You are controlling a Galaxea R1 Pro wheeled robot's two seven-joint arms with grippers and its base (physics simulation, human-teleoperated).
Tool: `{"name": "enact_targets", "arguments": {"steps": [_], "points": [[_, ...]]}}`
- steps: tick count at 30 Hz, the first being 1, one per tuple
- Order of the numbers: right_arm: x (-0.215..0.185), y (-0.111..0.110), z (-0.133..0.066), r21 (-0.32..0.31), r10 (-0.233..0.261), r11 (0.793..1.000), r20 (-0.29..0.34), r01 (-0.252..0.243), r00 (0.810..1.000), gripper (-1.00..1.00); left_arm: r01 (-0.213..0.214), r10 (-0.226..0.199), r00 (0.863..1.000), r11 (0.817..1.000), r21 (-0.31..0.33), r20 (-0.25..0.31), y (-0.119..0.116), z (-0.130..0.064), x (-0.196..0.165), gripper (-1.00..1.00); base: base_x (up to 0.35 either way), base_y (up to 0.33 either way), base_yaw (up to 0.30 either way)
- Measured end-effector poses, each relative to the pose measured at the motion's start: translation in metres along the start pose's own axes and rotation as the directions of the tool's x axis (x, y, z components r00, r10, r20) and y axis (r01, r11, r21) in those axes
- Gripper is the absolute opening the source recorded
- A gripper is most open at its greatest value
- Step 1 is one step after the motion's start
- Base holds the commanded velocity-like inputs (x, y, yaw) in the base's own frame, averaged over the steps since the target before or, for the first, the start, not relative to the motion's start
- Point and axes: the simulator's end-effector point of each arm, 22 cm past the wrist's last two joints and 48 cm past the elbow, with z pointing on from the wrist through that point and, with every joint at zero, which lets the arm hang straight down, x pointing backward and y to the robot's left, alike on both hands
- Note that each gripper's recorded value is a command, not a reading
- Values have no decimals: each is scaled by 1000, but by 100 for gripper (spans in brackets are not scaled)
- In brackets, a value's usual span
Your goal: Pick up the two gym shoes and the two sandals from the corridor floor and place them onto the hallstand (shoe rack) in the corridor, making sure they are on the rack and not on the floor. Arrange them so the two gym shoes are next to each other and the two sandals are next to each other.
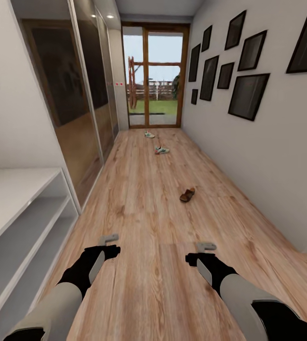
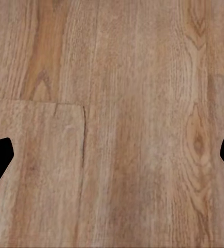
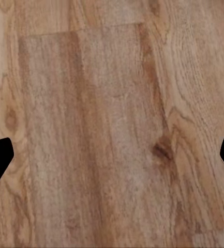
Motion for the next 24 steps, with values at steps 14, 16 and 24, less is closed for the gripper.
{"name": "enact_targets", "arguments": {"steps": [14,16,24], "points": [[1,2,0,-4,-1,1000,-2,1,1000,100,1,-1,1000,1000,-1,-1,1,0,1,100,350,30,0],[1,2,0,-4,-1,1000,-2,1,1000,100,1,-1,1000,1000,-1,-1,1,0,1,100,350,70,0],[2,2,0,-4,-1,1000,-3,1,1000,100,0,0,1000,1000,-1,-1,1,0,1,100,350,72,0]]}}
